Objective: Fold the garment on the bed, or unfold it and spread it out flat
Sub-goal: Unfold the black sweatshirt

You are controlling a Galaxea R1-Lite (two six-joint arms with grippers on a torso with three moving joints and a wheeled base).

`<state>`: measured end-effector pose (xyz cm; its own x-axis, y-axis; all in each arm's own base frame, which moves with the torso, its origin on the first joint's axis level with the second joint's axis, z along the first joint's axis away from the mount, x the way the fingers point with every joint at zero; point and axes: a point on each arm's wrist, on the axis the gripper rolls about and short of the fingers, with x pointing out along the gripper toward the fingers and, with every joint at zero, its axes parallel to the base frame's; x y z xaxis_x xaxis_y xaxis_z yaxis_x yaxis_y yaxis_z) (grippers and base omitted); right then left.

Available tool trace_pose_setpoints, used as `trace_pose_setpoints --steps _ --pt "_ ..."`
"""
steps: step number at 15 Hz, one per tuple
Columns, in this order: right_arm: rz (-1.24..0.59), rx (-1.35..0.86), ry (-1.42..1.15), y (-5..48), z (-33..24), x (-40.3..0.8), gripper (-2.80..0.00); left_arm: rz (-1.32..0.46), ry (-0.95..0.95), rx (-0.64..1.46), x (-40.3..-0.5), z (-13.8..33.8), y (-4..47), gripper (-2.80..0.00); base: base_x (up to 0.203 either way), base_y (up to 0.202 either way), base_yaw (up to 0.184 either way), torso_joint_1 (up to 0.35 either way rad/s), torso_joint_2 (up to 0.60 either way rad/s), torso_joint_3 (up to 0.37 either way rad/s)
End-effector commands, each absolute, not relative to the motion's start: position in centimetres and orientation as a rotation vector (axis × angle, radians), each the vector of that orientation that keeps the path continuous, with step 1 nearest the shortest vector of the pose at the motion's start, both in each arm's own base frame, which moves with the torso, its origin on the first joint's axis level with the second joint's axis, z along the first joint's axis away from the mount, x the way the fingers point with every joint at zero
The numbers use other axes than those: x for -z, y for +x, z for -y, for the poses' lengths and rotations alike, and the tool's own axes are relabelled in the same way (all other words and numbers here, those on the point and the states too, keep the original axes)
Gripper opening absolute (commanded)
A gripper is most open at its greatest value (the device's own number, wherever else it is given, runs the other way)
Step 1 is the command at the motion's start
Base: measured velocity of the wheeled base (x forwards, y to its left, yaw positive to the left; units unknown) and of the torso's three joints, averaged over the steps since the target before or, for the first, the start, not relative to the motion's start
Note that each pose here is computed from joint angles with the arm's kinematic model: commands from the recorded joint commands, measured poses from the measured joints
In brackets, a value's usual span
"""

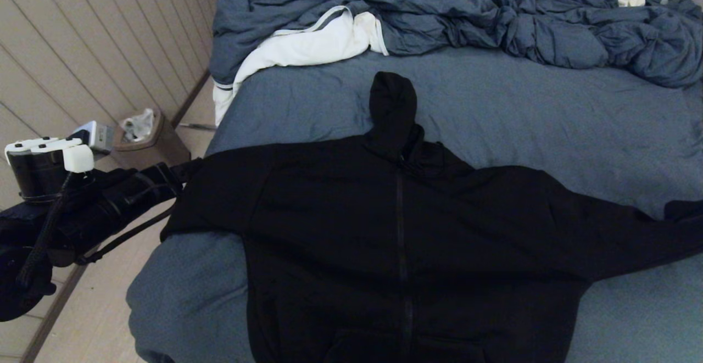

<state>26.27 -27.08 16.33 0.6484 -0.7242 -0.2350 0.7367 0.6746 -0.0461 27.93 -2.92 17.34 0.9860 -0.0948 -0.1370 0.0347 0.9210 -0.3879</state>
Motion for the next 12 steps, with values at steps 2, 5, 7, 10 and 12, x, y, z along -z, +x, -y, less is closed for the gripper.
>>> trace_pose_setpoints --steps 2,5,7,10,12 --pt "-0.237 0.831 0.05 26.2 27.0 -16.5 0.0 -0.154 -0.398 0.067 -17.3 2.9 27.9 0.0 0.0 0.0 0.0 0.0 0.0 0.0" --pt "-0.226 0.829 0.049 26.0 26.9 -16.9 0.0 -0.153 -0.398 0.063 -17.2 2.7 27.9 0.0 0.0 0.0 0.0 0.0 0.0 0.0" --pt "-0.2 0.819 0.044 25.7 26.5 -17.9 0.0 -0.152 -0.399 0.063 -17.3 2.7 27.9 0.0 0.0 0.0 0.0 0.0 0.0 0.0" --pt "-0.151 0.808 0.03 24.7 25.6 -19.9 0.0 -0.144 -0.4 0.063 -17.5 2.7 27.8 0.0 0.0 0.0 0.0 0.0 0.0 0.0" --pt "-0.15 0.803 0.029 24.3 25.2 -20.1 0.0 -0.143 -0.401 0.063 -17.5 2.7 27.7 0.0 0.0 0.0 0.0 0.0 0.0 0.0"
